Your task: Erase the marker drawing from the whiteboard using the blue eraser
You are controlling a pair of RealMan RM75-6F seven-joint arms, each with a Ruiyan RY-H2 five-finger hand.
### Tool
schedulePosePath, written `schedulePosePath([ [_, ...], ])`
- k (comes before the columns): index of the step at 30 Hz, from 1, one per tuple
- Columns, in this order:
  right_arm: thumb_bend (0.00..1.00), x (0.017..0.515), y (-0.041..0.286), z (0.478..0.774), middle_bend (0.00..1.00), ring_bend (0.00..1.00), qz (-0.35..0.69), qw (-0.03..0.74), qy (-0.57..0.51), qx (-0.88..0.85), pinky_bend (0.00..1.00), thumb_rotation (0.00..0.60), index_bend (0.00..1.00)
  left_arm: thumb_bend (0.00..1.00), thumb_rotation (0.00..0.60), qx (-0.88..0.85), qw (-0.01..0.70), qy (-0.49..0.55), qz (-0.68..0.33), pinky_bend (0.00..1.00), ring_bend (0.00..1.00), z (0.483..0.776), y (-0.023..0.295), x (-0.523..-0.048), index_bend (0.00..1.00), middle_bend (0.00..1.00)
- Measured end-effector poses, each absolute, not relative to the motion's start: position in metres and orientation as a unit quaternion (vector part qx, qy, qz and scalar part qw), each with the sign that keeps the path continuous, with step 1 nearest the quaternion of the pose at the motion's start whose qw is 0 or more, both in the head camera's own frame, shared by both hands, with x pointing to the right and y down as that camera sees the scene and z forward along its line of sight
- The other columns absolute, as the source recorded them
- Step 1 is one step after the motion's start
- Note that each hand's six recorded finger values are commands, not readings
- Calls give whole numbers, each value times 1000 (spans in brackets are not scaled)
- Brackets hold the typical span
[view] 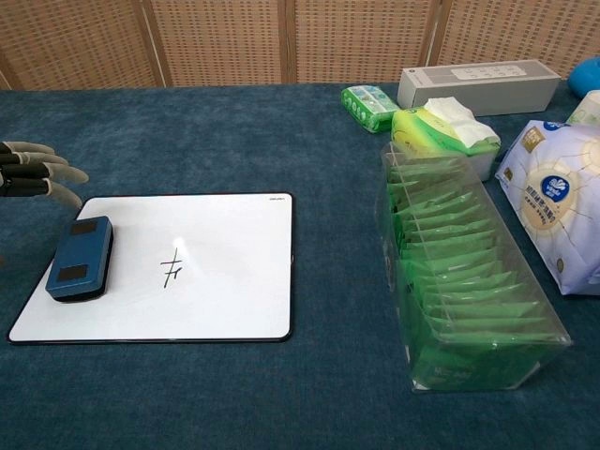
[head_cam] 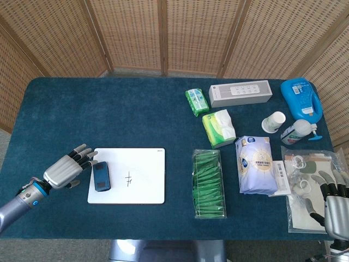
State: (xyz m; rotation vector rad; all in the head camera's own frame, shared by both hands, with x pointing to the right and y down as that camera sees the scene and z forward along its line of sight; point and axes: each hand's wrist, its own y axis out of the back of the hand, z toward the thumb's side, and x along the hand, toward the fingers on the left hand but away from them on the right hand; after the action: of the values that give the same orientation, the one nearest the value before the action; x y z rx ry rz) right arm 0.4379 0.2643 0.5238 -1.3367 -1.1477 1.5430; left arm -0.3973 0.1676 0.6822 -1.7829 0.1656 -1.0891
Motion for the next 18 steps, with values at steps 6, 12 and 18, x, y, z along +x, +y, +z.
schedulePosePath([
  [6, 313, 442, 267, 519, 206, 34, 612, 389, -454, -518, 108, 600, 249, 292, 600, -745, 500, 67, -436, 0, 0, 690, 165, -383, 178, 17],
  [12, 314, 446, 270, 516, 206, 34, 614, 387, -459, -513, 108, 600, 249, 291, 600, -753, 504, 62, -419, 0, 0, 695, 162, -366, 178, 18],
  [18, 314, 449, 271, 512, 206, 33, 616, 387, -461, -507, 108, 600, 249, 292, 600, -756, 506, 53, -412, 0, 0, 698, 160, -357, 195, 18],
])
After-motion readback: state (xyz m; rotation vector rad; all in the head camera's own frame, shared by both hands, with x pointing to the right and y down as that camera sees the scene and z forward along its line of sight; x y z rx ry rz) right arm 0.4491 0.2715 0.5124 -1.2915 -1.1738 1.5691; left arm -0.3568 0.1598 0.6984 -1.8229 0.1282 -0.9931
